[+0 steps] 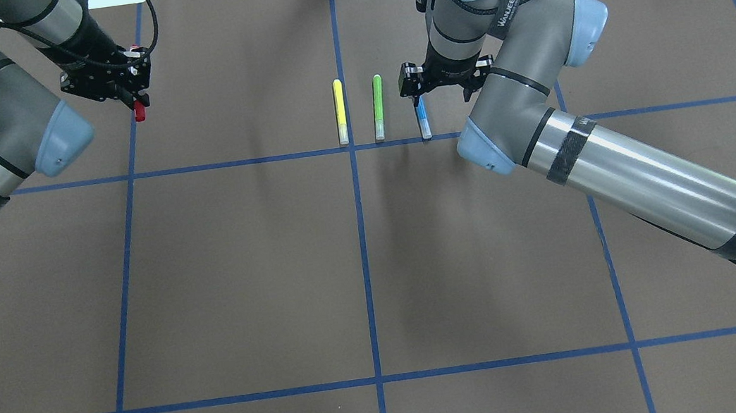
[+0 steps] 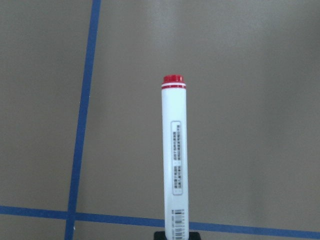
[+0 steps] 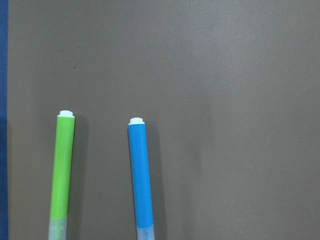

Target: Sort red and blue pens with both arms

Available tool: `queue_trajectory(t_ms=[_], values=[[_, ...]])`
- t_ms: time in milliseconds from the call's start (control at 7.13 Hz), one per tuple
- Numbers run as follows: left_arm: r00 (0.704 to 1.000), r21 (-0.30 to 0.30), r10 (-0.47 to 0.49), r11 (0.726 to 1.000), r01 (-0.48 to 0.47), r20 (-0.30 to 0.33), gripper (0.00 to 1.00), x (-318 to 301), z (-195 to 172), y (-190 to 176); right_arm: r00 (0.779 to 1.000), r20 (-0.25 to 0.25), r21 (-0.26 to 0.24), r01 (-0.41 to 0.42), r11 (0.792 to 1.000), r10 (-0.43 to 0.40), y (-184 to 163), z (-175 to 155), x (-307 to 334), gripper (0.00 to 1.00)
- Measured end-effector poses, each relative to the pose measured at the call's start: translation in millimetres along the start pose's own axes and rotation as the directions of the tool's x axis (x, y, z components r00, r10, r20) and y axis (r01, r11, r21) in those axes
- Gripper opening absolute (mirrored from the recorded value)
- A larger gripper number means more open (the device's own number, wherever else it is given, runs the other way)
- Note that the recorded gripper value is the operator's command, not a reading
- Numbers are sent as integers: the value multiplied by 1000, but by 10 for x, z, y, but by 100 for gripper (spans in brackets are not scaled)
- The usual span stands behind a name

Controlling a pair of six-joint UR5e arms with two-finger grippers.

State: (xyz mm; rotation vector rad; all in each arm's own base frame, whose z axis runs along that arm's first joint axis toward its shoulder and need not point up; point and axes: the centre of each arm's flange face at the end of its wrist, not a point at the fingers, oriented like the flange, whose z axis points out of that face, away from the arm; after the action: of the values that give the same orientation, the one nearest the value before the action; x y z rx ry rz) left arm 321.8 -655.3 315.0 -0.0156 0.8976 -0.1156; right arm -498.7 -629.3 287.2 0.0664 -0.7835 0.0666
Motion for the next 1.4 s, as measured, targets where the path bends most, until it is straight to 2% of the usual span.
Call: queue_trajectory(t_ms=[140,280,421,701,841,981,1121,1262,1402], values=[[1000,2,3,1000,-3,1,0,-34,-20,-1,1000,-9,-8,9,1000,-9,22,77,-111,91],[1000,5,3,1000,-3,1,0,-53,-39,-9,1000,-19,-15,16,1000,-16,33,154,-176,83],[1000,8,1,1000,-1,0,0,-70,-61,-23,999,-22,-18,23,1000,-23,37,245,-187,80],[1000,12,-2,1000,2,1,0,-93,-91,-43,999,-14,-15,36,999,-36,15,397,-151,74],[1000,14,-3,1000,3,1,0,-100,-100,-49,999,-12,-14,39,999,-39,12,418,-145,65],[1000,14,-4,1000,4,0,0,-101,-102,-50,999,-12,-14,41,999,-42,12,422,-146,51],[1000,15,-4,1000,4,0,0,-107,-109,-56,999,-11,-14,43,999,-43,11,420,-149,30],[1000,16,-5,1000,5,0,0,-111,-115,-60,999,-11,-14,43,999,-43,11,419,-152,20],[1000,17,-5,1000,5,0,0,-115,-120,-64,999,-10,-14,43,999,-43,11,417,-155,20]])
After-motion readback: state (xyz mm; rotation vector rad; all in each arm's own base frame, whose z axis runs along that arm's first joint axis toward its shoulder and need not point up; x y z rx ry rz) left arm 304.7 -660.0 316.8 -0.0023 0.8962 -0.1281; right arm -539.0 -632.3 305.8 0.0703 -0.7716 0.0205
